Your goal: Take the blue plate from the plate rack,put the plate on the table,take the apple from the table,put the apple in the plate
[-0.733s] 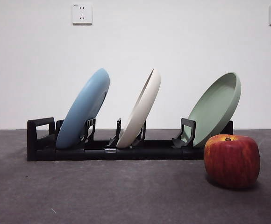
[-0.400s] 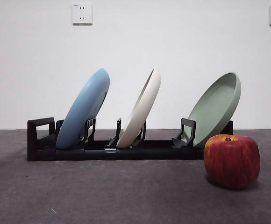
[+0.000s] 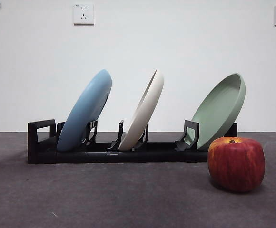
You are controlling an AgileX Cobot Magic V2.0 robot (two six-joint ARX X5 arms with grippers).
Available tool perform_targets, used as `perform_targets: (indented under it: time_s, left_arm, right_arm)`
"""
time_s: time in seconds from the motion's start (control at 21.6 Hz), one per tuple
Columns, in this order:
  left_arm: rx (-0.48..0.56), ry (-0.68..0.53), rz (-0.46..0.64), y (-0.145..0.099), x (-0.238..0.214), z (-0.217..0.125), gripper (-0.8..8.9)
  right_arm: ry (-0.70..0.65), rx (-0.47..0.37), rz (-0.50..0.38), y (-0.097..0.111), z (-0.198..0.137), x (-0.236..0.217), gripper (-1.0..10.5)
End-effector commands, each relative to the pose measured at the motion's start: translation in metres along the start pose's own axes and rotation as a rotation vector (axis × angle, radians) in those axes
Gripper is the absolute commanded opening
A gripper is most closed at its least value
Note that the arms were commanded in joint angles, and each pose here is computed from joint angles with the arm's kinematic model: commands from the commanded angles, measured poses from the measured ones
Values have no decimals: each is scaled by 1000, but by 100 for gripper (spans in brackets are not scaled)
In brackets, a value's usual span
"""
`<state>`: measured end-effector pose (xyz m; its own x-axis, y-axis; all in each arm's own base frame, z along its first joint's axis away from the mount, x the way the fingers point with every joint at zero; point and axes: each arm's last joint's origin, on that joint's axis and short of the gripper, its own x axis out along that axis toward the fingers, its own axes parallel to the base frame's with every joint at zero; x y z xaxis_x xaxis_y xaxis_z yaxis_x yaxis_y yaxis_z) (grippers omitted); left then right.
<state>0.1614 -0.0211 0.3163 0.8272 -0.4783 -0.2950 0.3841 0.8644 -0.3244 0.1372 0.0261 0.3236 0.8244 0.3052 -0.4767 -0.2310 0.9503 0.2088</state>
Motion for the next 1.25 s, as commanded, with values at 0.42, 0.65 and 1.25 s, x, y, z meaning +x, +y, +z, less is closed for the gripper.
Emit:
perform_targets:
  time_s: [0.42, 0.65, 1.25]
  left_arm:
    - [6, 274, -159, -15, 88, 36, 313]
    - [83, 415, -86, -32, 147, 45, 312]
    - [120, 514, -61, -30, 214, 21, 4]
  right_arm:
    - [78, -28, 26, 0, 15, 17, 261]
    - [107, -23, 21, 0, 13, 17, 258]
    - [141, -16, 17, -1, 9, 17, 257]
